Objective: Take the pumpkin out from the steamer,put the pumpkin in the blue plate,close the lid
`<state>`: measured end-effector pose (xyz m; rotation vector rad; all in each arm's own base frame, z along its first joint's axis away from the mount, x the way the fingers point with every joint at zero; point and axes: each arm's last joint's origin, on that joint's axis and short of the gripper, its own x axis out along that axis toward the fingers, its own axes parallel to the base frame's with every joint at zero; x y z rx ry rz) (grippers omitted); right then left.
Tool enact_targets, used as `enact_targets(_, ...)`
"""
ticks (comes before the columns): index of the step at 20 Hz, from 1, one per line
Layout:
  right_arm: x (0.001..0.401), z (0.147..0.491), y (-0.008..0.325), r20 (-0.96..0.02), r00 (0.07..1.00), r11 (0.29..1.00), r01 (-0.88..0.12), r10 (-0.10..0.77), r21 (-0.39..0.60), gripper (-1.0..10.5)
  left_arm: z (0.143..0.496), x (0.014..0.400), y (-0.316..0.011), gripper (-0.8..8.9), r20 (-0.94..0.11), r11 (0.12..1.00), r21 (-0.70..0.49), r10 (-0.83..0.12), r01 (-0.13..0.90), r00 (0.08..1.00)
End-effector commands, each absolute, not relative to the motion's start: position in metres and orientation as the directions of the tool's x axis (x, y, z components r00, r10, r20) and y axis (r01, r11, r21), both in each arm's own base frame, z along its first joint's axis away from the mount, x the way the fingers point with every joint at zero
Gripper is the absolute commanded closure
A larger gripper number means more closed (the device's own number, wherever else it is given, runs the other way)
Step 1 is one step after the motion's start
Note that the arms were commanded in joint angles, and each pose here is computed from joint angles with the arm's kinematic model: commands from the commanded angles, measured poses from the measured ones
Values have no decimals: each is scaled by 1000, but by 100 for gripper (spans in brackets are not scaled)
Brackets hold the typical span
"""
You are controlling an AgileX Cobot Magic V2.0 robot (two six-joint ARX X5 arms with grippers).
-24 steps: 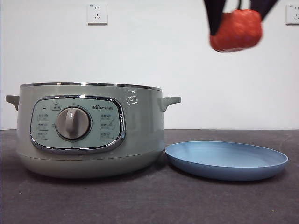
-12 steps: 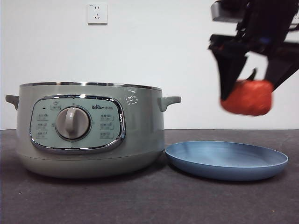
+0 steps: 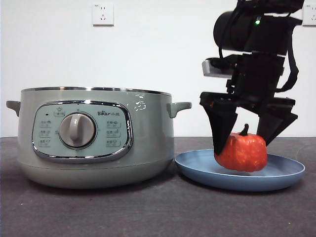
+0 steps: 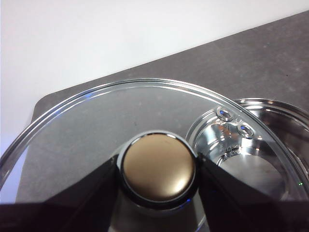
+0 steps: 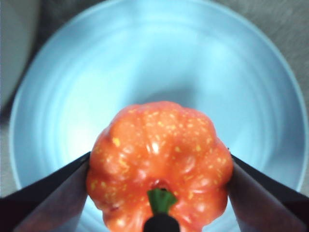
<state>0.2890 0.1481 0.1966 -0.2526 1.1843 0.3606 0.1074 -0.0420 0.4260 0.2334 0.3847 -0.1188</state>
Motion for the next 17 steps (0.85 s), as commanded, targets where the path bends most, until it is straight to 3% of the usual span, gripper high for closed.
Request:
enact_targets(1,290,188,148,-942,308,914,-405,131,-6,599,432,109,-43,822,-337,971,191,-74,145,939)
enact_targets(8,290,187,147,-945,302,917,-398,126,-5,341,429,120,-50,823,-366,963,180,-123,200,922)
enact_targets(12,289,190,146,-943,307,924,-383,129,1,344,428,126,-56,823,-377,948,147,-210,283,902)
enact_targets(15,282,211,143,-918,364,930,-367,159,15,345,427,138,-63,823,-376,940,133,-245,314,893)
enact_targets(17,275,232,140,-886,423,931,-363,188,25,348,426,147,-70,823,-372,919,102,-321,382,871)
